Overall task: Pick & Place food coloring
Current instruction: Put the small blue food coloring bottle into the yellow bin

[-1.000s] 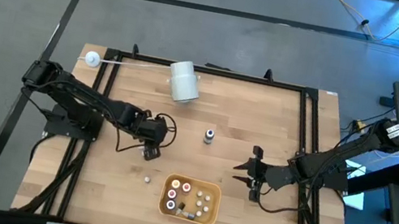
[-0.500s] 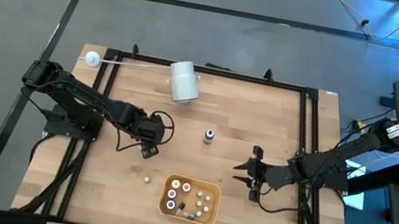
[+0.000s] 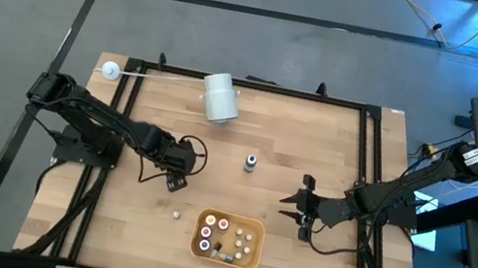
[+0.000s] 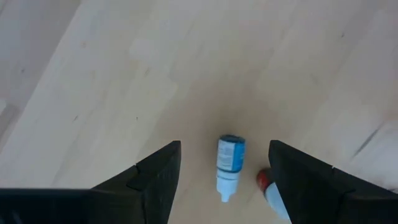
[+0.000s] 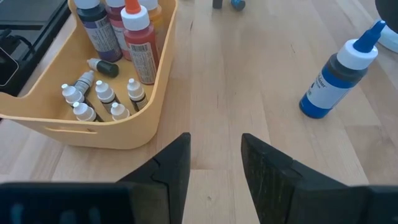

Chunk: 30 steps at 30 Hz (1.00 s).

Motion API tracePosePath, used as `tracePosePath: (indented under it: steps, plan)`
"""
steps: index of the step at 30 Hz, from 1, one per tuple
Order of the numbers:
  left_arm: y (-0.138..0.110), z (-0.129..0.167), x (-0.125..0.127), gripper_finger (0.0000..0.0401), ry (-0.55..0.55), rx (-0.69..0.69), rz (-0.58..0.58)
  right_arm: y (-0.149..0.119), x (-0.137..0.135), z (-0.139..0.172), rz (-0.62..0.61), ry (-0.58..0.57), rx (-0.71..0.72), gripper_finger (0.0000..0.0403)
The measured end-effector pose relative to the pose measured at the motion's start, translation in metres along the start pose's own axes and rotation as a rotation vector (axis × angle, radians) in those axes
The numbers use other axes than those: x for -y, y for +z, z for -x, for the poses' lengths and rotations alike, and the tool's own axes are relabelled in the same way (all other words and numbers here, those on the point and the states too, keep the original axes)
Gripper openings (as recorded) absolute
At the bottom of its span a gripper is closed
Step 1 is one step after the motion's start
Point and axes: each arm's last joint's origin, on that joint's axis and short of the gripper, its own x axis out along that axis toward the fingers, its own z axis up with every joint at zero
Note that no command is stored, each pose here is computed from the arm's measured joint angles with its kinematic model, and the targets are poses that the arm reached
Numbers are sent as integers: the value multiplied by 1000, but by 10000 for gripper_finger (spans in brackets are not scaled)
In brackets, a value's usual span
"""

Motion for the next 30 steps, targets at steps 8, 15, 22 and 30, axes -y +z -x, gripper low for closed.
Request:
tracePosePath:
  steps: [8,15,22,30]
  plan:
    - [-11,-12,1,237,-12,25,-15,0,0,0,1,0,0,145]
    - [-19,-18,1,237,-11,28,-46,0,0,0,1,0,0,145]
    - [-26,-27,-2,237,-11,36,-34,0,0,0,1,0,0,145]
    - [-25,-30,0,204,-5,53,-55,0,0,0,2,-1,0,145]
